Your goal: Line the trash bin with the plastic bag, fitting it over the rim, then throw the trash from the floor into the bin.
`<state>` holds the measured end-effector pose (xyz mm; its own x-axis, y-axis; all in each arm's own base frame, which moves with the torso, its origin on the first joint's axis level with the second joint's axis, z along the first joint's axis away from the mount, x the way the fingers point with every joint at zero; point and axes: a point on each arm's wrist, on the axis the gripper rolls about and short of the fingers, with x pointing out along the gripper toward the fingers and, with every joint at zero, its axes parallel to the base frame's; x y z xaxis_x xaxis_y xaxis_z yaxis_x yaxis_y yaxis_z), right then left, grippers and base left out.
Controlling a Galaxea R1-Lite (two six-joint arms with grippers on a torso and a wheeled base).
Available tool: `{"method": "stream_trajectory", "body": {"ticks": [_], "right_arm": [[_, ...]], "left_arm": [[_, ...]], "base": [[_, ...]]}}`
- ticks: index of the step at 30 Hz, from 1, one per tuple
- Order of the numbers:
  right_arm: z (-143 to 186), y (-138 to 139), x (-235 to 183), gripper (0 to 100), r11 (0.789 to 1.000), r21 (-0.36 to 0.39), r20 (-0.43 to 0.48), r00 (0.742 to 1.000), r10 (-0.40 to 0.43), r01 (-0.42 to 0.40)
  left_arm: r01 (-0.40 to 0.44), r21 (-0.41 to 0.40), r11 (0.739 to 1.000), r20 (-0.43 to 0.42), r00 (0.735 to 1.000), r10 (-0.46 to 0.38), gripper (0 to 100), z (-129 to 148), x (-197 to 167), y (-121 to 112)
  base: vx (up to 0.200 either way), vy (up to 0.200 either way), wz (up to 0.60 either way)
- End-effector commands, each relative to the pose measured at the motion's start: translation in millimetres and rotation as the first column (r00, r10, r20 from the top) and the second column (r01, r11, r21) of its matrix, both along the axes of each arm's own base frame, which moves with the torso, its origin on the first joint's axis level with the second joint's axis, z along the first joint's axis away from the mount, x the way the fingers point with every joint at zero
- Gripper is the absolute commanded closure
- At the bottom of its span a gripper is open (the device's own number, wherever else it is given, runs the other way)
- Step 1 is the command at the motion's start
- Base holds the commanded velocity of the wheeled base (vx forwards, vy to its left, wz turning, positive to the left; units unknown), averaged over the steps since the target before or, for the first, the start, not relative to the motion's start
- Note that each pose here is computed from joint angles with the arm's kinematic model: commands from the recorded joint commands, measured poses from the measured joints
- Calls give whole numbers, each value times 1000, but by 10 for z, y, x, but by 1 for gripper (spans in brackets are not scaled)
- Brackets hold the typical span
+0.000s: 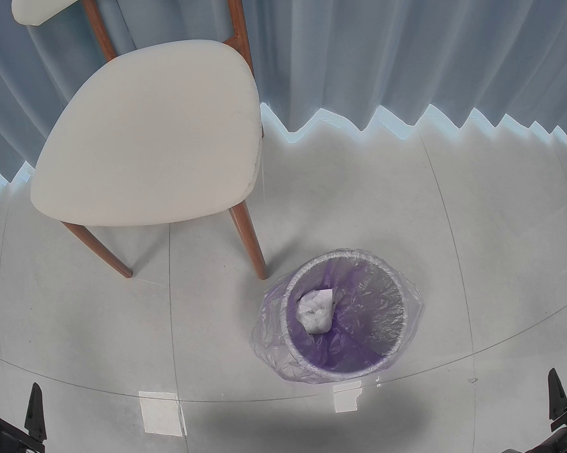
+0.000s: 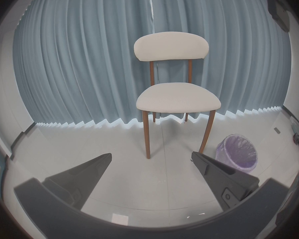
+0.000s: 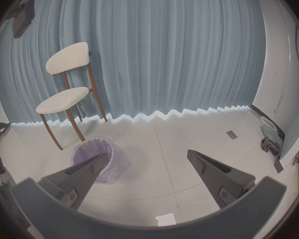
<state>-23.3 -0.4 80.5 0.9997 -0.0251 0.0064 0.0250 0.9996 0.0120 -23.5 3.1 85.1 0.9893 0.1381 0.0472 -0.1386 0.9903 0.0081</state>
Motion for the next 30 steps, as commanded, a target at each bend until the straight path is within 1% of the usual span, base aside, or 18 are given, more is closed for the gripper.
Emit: {"method": "stream_trajectory", "body": {"ticks": [1, 3, 6, 7, 8, 14, 18, 20, 22, 25, 27, 28, 29, 30], "right_arm": [[-44, -1, 5, 0, 1000, 5, -5, 1000, -6, 6], [-46, -1, 5, 0, 1000, 5, -6, 1000, -6, 6], [-47, -1, 5, 0, 1000, 2, -8, 1000, -6, 6], [-47, -1, 5, 0, 1000, 2, -8, 1000, -6, 6], [-47, -1, 5, 0, 1000, 2, -8, 1000, -6, 6], [-47, -1, 5, 0, 1000, 5, -8, 1000, -6, 6], [-47, -1, 5, 0, 1000, 2, -8, 1000, -6, 6], [-47, -1, 5, 0, 1000, 3, -8, 1000, -6, 6], [-47, -1, 5, 0, 1000, 3, -8, 1000, -6, 6], [-46, -1, 5, 0, 1000, 3, -6, 1000, -6, 6], [-44, -1, 5, 0, 1000, 5, -5, 1000, -6, 6], [-44, -1, 5, 0, 1000, 5, -5, 1000, -7, 7], [-44, -1, 5, 0, 1000, 5, -5, 1000, -7, 7], [-44, -1, 5, 0, 1000, 5, -5, 1000, -7, 7]], "left_arm": [[-110, -36, 993, 1, 994, 110, 0, -45, -4, 24], [-85, -20, 996, -1, 996, 85, 0, -45, -2, 19], [30, -9, 1000, -2, 1000, -30, 0, -45, 2, -7], [30, -9, 1000, -2, 1000, -30, 0, -45, 2, -7], [54, 6, 999, -5, 999, -54, 0, -49, 4, -12], [80, -23, 997, -3, 997, -80, 0, -53, 5, -18], [108, -6, 994, -7, 994, -108, 0, -55, 6, -24], [148, 28, 989, -11, 989, -147, 0, -55, 6, -33], [164, 45, 985, -14, 986, -163, 0, -55, 6, -37], [128, 29, 991, -10, 992, -128, 0, -53, 6, -30], [99, -12, 995, -4, 995, -99, 0, -53, 6, -23], [59, -39, 997, -2, 998, -59, 0, -55, 5, -14], [59, -39, 997, -2, 998, -59, 0, -55, 5, -14], [-41, -65, 997, 0, 999, 41, 0, -57, 2, 9]], "base": [[0, 0, 0], [0, 0, 0], [0, 0, 0], [0, 0, 0], [0, 0, 0], [0, 0, 0], [0, 0, 0], [0, 0, 0], [0, 0, 0], [0, 0, 0], [0, 0, 0], [0, 0, 0], [0, 0, 0], [0, 0, 0]]}}
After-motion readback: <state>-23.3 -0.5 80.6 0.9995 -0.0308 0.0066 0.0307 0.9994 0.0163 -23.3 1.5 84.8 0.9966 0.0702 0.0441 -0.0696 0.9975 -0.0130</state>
